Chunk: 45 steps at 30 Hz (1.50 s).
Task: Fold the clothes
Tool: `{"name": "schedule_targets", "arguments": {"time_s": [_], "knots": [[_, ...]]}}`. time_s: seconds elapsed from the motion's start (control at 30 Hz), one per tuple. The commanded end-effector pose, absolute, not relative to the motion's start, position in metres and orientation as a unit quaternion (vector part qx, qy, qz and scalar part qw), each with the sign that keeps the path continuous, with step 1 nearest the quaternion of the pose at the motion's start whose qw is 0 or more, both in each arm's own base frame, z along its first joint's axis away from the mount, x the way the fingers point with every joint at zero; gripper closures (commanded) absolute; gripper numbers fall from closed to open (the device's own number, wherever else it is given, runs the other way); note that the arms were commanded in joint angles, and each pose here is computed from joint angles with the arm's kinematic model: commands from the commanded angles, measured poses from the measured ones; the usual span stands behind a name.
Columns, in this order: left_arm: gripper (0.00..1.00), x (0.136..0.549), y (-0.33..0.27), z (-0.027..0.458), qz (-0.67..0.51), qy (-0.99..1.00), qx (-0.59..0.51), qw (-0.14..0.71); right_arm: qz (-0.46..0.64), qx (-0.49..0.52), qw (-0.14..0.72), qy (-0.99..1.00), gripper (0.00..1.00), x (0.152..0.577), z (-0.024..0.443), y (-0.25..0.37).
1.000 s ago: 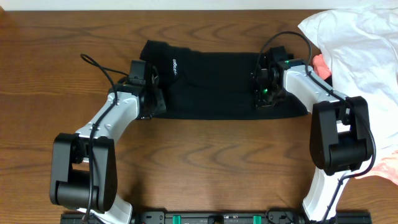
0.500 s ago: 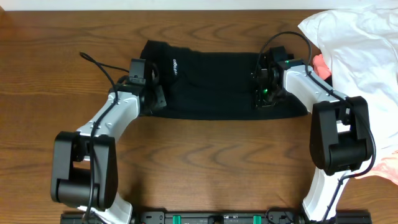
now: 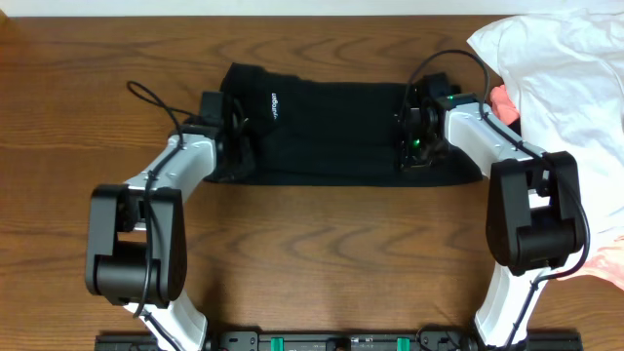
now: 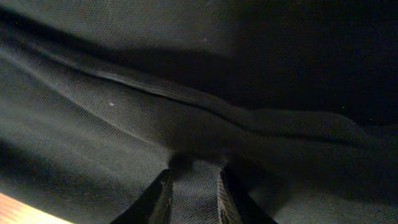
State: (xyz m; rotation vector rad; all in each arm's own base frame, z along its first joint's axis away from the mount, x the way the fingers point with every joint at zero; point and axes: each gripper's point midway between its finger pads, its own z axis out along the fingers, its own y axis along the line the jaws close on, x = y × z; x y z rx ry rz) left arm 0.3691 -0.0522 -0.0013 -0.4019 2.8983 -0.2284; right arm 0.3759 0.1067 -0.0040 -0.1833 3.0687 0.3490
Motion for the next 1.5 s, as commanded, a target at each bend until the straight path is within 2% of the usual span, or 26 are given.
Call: {"name": "schedule_targets", "arguments": {"time_s": [0.0,0.13,0.43,0.63,0.77,0.97,1.13,1.3,1.47], "knots": [[0.92,0.323,0.006,-0.044,0.023,0.983,-0.182,0.021,0.035,0.013,-0.004,0.999,0.74,0.369,-0.046,0.057],[0.92,0.321,0.019,-0.044,0.021,0.979,-0.203,0.017,0.038,0.077,0.011,0.996,0.68,0.379,-0.046,0.038],[0.92,0.321,0.020,-0.044,0.019,0.978,-0.206,0.017,0.042,0.112,-0.020,0.993,0.67,0.365,-0.046,0.019],[0.92,0.321,0.020,-0.044,0.019,0.978,-0.206,0.017,0.067,0.076,-0.043,0.994,0.66,0.354,-0.044,0.033],[0.92,0.321,0.020,-0.044,0.019,0.978,-0.206,0.017,0.087,0.053,-0.028,0.994,0.63,0.364,-0.037,0.040],[0.92,0.321,0.020,-0.044,0.018,0.978,-0.206,0.017,0.185,-0.007,0.029,0.982,0.58,0.392,0.012,0.074],[0.90,0.321,0.018,-0.044,0.012,0.978,-0.206,0.015,0.186,-0.017,0.069,0.980,0.52,0.410,0.029,0.076],[0.83,0.321,0.009,-0.044,-0.014,0.979,-0.205,0.011,0.188,-0.034,0.071,0.979,0.52,0.410,0.028,0.088],[0.83,0.321,0.009,-0.044,-0.014,0.979,-0.205,0.011,0.184,-0.069,0.072,0.978,0.52,0.407,0.028,0.103]]}}
